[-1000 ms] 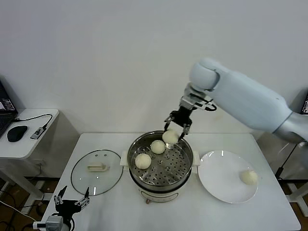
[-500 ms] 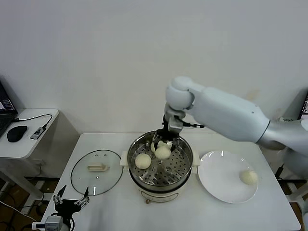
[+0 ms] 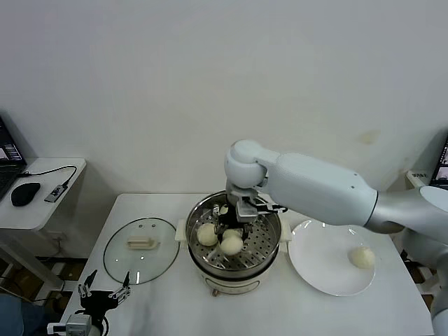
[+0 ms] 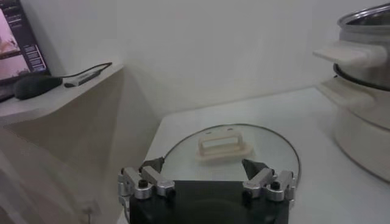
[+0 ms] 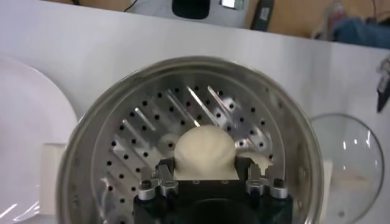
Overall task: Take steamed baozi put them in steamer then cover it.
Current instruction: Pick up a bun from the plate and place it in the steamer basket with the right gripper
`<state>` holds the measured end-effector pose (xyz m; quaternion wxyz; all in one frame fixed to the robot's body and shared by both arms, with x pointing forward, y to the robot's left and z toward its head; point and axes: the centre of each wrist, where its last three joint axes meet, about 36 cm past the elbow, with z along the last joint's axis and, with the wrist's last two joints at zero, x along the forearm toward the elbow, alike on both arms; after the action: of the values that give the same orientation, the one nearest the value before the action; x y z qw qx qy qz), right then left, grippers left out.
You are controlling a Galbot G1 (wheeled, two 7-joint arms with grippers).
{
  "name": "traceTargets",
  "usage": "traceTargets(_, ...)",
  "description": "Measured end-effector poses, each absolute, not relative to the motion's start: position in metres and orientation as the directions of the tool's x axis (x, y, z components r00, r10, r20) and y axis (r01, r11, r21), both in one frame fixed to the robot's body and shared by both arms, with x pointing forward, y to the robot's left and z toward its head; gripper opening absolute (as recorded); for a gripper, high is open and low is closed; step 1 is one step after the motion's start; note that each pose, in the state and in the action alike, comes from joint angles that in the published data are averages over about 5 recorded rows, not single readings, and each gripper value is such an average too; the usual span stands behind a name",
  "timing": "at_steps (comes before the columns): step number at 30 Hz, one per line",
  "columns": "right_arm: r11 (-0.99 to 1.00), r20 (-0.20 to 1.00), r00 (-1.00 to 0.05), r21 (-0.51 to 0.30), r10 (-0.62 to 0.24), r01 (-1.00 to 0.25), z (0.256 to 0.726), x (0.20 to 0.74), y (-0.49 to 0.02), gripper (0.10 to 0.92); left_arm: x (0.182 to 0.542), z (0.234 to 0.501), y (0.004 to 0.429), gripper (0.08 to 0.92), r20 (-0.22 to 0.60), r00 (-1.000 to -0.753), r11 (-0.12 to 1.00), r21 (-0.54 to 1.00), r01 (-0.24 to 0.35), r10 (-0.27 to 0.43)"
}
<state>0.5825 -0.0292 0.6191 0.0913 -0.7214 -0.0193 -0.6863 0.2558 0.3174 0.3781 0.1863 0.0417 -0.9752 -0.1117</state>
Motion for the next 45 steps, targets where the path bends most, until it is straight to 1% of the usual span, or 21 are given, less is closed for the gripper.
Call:
traceTargets(8, -0.98, 0.994, 0.071, -0.099, -0.088, 0.171, 0.608, 0.573, -0.022, 0.611, 0.257, 0.377, 0.317, 0.823, 0.356, -0.927, 0.972, 0.232, -0.037, -0.12)
traceTargets(28, -0.984, 0.994, 0.072, -0.09, -0.079, 0.154, 0.597, 0.573, -0.022, 0.616, 0.258, 0.374, 0.316, 0.823, 0.36, -0.926, 0.973, 0.228, -0.034, -0.117)
traceTargets(31, -0.984, 0.994, 0.065, -0.098, -0.089, 0.147, 0.6, 0.574, -0.023, 0.667, 0.258, 0.374, 0.316, 0.823, 0.362, -0.925, 0.973, 0.228, -0.034, -0.118)
traceTargets(34, -0.985, 0.993, 0.058, -0.109, -0.102, 0.135, 0.606, 0.575, -0.025, 0.753, 0.258, 0.373, 0.316, 0.823, 0.362, -0.925, 0.973, 0.227, -0.034, -0.117)
traceTargets(37, -0.985, 0.992, 0.051, -0.123, -0.117, 0.12, 0.615, 0.576, -0.028, 0.808, 0.258, 0.373, 0.315, 0.823, 0.362, -0.925, 0.974, 0.226, -0.033, -0.115)
traceTargets(42, -0.985, 0.988, 0.041, -0.153, -0.15, 0.08, 0.633, 0.578, -0.037, 0.822, 0.259, 0.374, 0.314, 0.823, 0.359, -0.926, 0.974, 0.224, -0.031, -0.112)
traceTargets(45, -0.984, 0.984, 0.032, -0.177, -0.176, 0.031, 0.649, 0.583, -0.047, 0.823, 0.259, 0.375, 0.314, 0.823, 0.357, -0.927, 0.975, 0.222, -0.031, -0.111)
